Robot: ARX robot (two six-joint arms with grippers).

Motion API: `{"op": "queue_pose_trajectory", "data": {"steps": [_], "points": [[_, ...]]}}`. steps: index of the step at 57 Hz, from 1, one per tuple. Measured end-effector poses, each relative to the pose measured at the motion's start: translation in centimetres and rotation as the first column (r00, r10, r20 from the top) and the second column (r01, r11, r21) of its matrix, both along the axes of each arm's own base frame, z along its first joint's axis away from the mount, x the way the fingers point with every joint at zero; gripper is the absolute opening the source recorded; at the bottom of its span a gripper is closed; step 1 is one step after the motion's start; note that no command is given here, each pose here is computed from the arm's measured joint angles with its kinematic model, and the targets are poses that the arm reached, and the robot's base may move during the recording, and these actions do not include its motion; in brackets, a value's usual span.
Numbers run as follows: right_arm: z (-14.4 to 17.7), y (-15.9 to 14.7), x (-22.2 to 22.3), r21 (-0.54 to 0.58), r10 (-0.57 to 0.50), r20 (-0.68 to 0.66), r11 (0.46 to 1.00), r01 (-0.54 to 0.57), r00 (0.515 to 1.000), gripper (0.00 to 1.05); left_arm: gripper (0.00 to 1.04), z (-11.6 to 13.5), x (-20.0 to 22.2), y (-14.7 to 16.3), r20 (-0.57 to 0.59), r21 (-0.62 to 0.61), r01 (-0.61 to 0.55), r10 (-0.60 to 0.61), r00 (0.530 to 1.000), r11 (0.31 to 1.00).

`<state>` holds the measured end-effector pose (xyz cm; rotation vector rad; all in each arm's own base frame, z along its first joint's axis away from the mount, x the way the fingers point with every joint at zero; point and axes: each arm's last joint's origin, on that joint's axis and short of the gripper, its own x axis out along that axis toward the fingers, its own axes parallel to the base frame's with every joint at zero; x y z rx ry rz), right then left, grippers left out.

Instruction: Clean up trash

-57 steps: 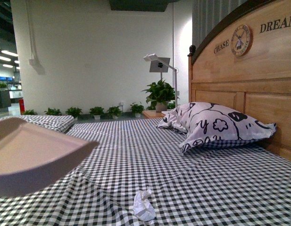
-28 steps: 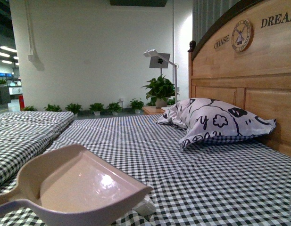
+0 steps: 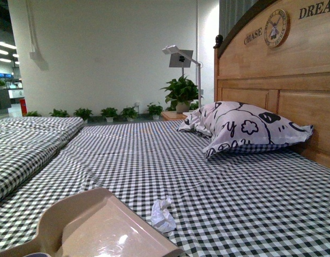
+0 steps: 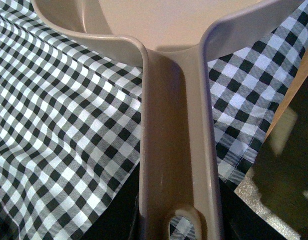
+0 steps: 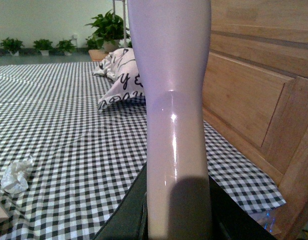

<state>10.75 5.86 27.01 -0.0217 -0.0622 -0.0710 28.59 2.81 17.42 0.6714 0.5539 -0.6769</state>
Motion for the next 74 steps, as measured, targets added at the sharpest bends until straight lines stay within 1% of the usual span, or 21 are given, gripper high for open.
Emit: {"op": "queue_pose_trajectory", "data": {"steps": [24, 45, 47, 49, 51, 53, 57, 62, 69, 74], "points": [[0.0, 0.0, 0.0, 0.000, 0.000, 0.000, 1.000, 0.000, 1.000, 0.19, 0.26, -1.3, 0.6, 0.0, -0.063, 0.016, 0.015, -0.014, 0.998, 1.000], [0.0, 0.0, 0.0, 0.000, 0.000, 0.000, 1.000, 0.000, 1.000, 0.19, 0.26, -1.2, 0.9, 0.0, -0.078, 0.028, 0.018, -0.016, 0.997, 0.999], [0.0, 0.1, 0.1, 0.001, 0.013, -0.029, 1.000, -0.013, 1.000, 0.19, 0.26, -1.2, 0.9, 0.0, -0.077, 0.028, 0.018, -0.016, 0.997, 0.999], [0.1, 0.1, 0.4, -0.026, 0.031, -0.101, 0.999, -0.034, 0.994, 0.19, 0.26, -1.2, 0.9, 0.0, -0.078, 0.028, 0.018, -0.016, 0.997, 0.999], [0.3, 0.0, 1.0, -0.052, 0.049, -0.203, 0.997, -0.061, 0.978, 0.19, 0.26, -1.2, 0.9, 0.0, -0.078, 0.029, 0.017, -0.015, 0.997, 0.999], [0.3, -0.1, 1.6, -0.070, 0.051, -0.275, 0.995, -0.073, 0.960, 0.19, 0.26, -1.2, 0.9, 0.0, -0.077, 0.031, 0.017, -0.015, 0.997, 0.999], [-0.4, -0.3, 3.4, -0.072, 0.053, -0.380, 0.994, -0.087, 0.924, 0.19, 0.26, -1.2, 1.0, 0.0, -0.077, 0.031, 0.017, -0.015, 0.997, 0.999], [-0.9, -0.6, 6.6, -0.044, 0.058, -0.430, 0.995, -0.085, 0.901, 0.19, 0.26, -1.2, 1.0, 0.0, -0.078, 0.031, 0.018, -0.016, 0.997, 0.999], [-1.3, -0.5, 11.3, -0.025, 0.059, -0.455, 0.997, -0.079, 0.888, 0.19, 0.26, -1.2, 1.0, 0.0, -0.078, 0.031, 0.018, -0.016, 0.997, 0.999], [-2.1, 0.3, 15.0, -0.003, 0.097, -0.507, 0.993, -0.114, 0.857, 0.19, 0.26, -1.2, 1.0, 0.0, -0.078, 0.031, 0.018, -0.016, 0.997, 0.999]]}}
